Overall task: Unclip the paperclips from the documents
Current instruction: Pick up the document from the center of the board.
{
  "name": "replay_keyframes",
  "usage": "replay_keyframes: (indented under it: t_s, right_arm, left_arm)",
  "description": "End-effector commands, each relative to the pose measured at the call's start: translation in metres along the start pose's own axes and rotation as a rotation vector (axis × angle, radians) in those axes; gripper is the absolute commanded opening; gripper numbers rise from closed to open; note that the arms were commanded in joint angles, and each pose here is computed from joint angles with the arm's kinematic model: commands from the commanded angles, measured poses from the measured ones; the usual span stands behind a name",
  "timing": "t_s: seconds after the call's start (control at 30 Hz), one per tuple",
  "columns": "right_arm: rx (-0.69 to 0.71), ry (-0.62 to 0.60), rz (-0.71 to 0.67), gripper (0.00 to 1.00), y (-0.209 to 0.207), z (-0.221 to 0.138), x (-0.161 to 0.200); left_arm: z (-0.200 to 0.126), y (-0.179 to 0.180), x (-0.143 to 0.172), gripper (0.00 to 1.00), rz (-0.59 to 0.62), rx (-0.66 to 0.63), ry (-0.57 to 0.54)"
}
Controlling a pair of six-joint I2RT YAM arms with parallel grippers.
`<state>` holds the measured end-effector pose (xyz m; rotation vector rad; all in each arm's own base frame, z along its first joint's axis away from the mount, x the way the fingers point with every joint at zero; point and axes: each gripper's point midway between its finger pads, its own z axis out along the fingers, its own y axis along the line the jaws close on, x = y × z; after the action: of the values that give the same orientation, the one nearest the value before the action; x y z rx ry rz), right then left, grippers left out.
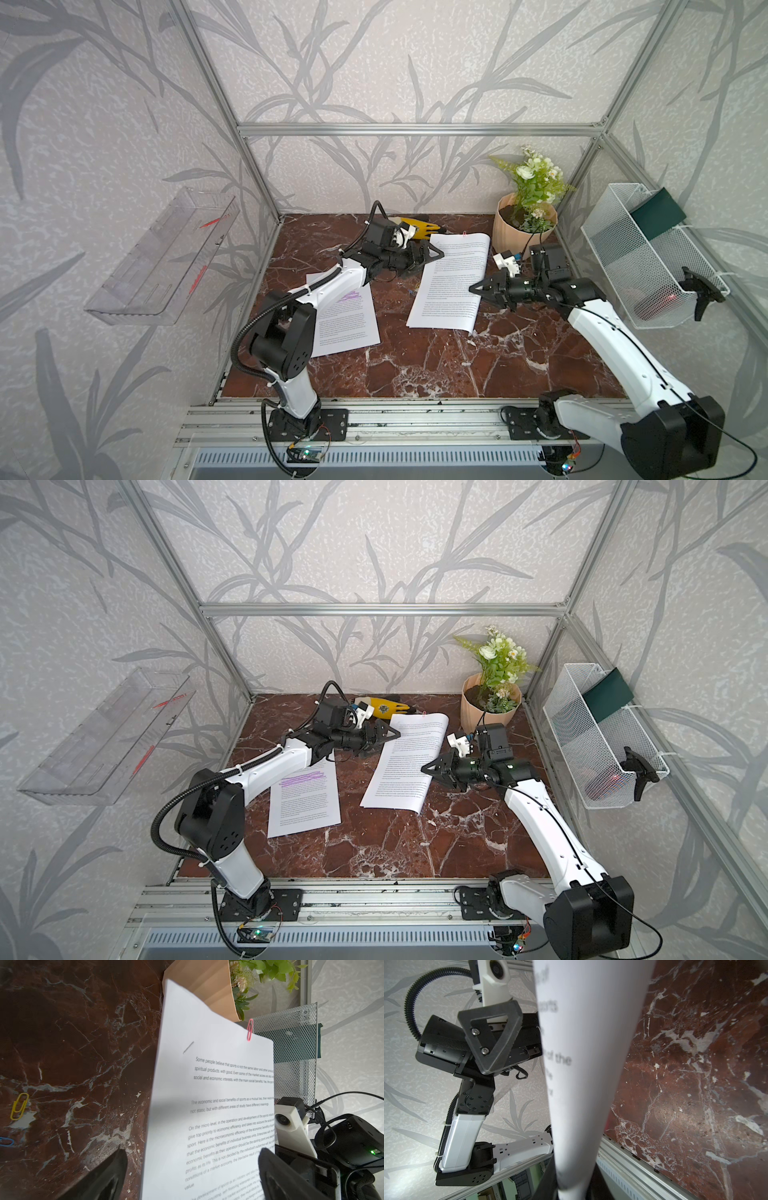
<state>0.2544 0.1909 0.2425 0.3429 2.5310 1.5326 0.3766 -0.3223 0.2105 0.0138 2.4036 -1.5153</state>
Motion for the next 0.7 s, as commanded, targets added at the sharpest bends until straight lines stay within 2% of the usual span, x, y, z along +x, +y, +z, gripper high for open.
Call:
replay_keyframes:
  t_s: [0.0, 0.2, 0.27, 0.4, 0.47, 0.67]
  right_arm:
    - [-0.064, -0.019, -0.072, 0.23, 0.026, -0.006, 0.001]
    - [-0.068, -0.019, -0.065, 0.22, 0.023, -0.001, 0.001]
    - [-0.062, -0.016, -0.063, 0.22, 0.020, 0.001, 0.000]
    - [-0.055, -0.007, -0.067, 0.22, 0.016, 0.005, -0.001]
    - [-0.044, -0.003, -0.061, 0.22, 0.010, 0.008, -0.002]
    - [-0.030, 0.010, -0.052, 0.22, -0.003, 0.014, -0.002]
  left_arm:
    - [0.004, -0.011, 0.000, 0.99, -0.006, 0.057, 0.016]
    - [0.002, -0.028, -0.003, 0.96, -0.026, 0.150, 0.003]
    - [0.000, -0.037, -0.003, 0.85, -0.044, 0.194, 0.008]
    - [-0.001, -0.044, 0.001, 0.71, -0.062, 0.219, 0.028]
    - [-0.003, -0.046, 0.001, 0.58, -0.056, 0.222, 0.025]
    - [-0.008, -0.046, 0.004, 0.58, -0.053, 0.221, 0.016]
